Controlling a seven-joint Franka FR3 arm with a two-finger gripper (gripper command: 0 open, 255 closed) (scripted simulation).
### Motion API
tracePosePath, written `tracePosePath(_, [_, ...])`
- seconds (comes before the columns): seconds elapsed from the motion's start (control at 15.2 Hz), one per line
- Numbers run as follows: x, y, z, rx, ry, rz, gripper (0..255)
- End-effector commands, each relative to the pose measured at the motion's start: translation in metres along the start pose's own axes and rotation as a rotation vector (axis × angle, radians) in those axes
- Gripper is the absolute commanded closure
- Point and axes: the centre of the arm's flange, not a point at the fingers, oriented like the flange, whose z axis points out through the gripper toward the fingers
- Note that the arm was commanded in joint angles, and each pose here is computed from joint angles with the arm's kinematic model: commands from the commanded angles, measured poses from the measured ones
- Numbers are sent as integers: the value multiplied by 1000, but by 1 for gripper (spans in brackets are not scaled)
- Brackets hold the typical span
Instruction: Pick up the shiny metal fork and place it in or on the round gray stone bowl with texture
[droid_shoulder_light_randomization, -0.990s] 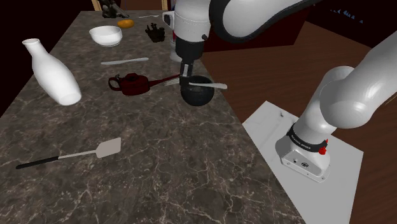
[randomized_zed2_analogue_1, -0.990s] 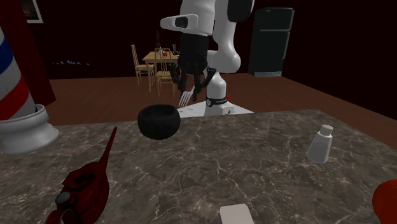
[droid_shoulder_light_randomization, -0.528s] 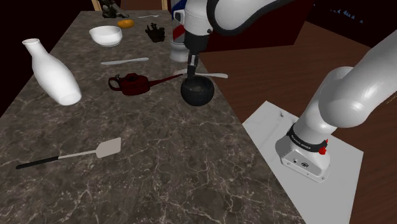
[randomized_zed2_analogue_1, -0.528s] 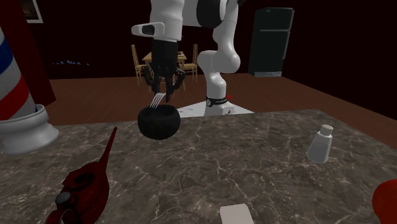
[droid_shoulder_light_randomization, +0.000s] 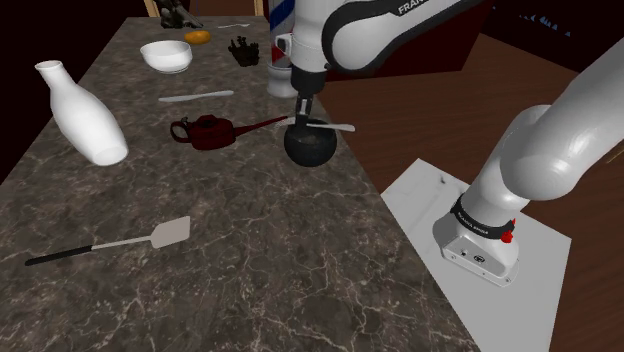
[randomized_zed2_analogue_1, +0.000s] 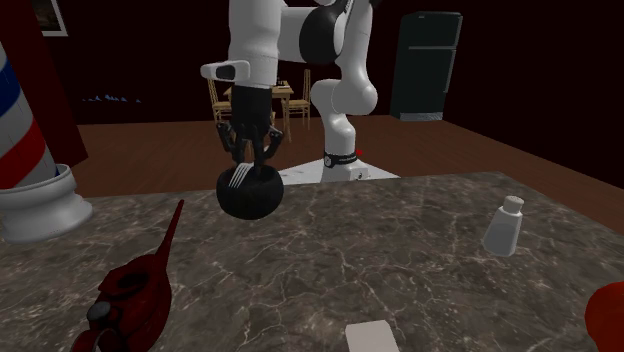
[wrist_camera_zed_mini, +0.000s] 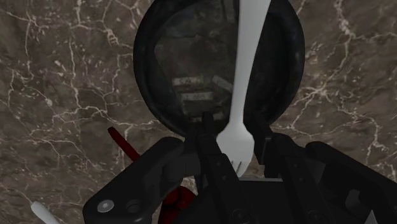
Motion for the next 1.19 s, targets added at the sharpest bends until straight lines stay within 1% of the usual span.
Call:
tracePosePath(0.0, [-2, -1, 9, 0, 1, 0, 255])
tracePosePath(0.53, [-2, -1, 9, 0, 1, 0, 255])
tracePosePath(0.59, [-2, 0, 9, 0, 1, 0, 0])
tracePosePath(0.92, [-2, -1, 9, 0, 1, 0, 0])
tracePosePath(1.12, [-2, -1, -31, 0, 1, 0, 0])
